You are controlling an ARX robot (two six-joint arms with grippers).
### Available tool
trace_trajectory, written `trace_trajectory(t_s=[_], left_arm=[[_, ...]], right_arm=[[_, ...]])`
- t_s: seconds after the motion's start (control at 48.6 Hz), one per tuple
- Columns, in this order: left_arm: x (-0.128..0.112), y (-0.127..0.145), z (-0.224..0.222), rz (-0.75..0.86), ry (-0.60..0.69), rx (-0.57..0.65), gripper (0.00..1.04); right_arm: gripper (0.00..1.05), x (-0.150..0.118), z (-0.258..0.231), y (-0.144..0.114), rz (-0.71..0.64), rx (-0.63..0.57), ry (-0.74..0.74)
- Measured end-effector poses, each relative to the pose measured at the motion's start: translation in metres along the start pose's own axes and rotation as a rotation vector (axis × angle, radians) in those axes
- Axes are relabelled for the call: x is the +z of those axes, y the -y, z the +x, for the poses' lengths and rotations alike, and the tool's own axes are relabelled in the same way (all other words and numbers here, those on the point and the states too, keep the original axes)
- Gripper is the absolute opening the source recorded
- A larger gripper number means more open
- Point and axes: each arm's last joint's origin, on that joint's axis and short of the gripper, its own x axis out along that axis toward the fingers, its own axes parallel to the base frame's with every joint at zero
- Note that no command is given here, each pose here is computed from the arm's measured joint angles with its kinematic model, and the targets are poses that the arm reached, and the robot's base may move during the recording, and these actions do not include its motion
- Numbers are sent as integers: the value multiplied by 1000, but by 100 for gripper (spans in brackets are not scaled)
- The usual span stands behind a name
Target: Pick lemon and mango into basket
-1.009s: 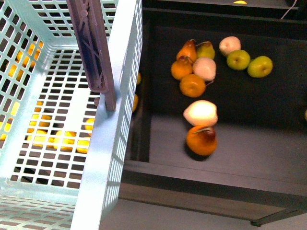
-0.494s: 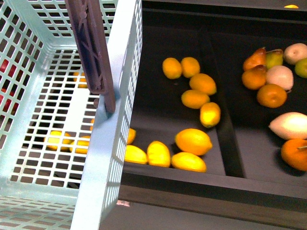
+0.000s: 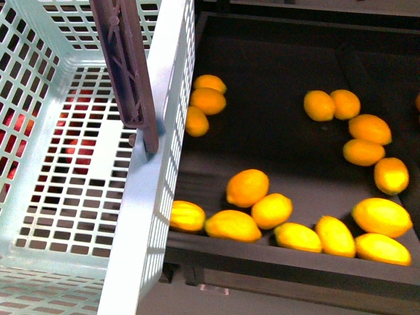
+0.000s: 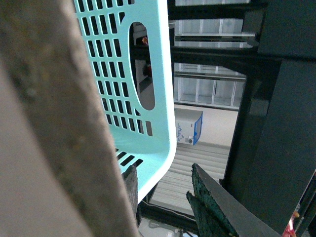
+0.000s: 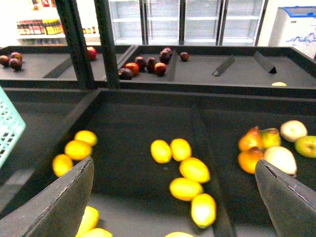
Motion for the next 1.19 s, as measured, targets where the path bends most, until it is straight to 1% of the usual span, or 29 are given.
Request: trace_trajectory(t_s=[0.886, 0.968, 1.071, 1.195], left_arm=[[0, 0, 0, 1, 0, 0, 31], [1, 0, 0, 5, 9, 2, 31], [4, 0, 0, 17, 48, -3, 31], [3, 0, 0, 21, 21, 0, 31]], right_arm=[[96, 0, 0, 0, 0, 1, 0], [96, 0, 0, 0, -1, 5, -1], [96, 0, 0, 0, -1, 6, 0], [96, 0, 0, 0, -1, 5, -1]])
